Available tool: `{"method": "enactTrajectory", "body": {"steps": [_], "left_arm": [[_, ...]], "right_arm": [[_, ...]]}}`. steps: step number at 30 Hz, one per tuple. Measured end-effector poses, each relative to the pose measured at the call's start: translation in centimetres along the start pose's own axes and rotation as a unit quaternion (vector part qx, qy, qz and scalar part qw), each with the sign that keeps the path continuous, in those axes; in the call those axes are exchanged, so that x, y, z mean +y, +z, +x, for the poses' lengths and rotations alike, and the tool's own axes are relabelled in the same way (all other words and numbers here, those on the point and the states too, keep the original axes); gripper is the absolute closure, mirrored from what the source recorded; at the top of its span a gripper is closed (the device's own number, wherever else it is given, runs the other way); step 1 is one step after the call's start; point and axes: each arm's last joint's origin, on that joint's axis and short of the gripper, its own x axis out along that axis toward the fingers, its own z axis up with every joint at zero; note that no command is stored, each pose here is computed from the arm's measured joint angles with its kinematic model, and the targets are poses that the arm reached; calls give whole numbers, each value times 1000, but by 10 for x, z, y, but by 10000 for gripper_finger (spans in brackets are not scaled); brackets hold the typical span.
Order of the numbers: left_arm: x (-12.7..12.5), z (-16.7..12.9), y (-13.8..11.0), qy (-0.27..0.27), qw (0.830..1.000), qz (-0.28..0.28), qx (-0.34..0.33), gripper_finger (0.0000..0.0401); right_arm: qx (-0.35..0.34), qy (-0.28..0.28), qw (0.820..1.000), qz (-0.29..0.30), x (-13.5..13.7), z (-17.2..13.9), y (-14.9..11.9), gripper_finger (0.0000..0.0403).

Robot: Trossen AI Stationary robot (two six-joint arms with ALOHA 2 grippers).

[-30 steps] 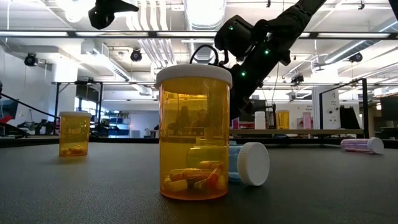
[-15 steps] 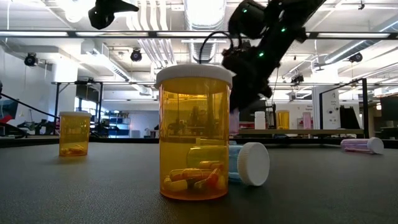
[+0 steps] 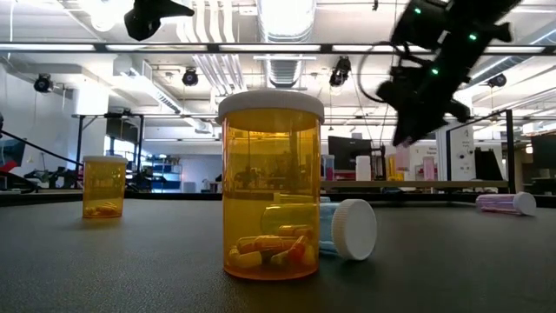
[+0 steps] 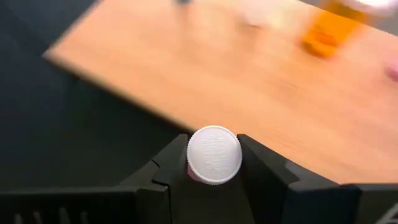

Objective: Pick and place medicine bottles onto shelf by color
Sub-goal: Put the left pink pill bottle on the shelf aligned with the other pink pill bottle

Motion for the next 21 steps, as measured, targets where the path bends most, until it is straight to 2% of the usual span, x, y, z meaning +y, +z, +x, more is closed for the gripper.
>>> {"method": "enactTrajectory", "body": {"steps": [3,6,9,21], "left_arm": [[0,0,0,0,1000,5,0,211],[0,0,0,0,1000,6,-2,211],[0,0,1,-1,1000,6,-3,212],[0,0,1,0,1000,5,-5,212]], "right_arm": [[-12,-40,997,64,-14,0,-4,282],[-21,-75,992,101,-22,1,-5,282],[-35,-102,987,122,-27,5,-2,282],[-11,-201,964,172,-53,36,16,282]]}}
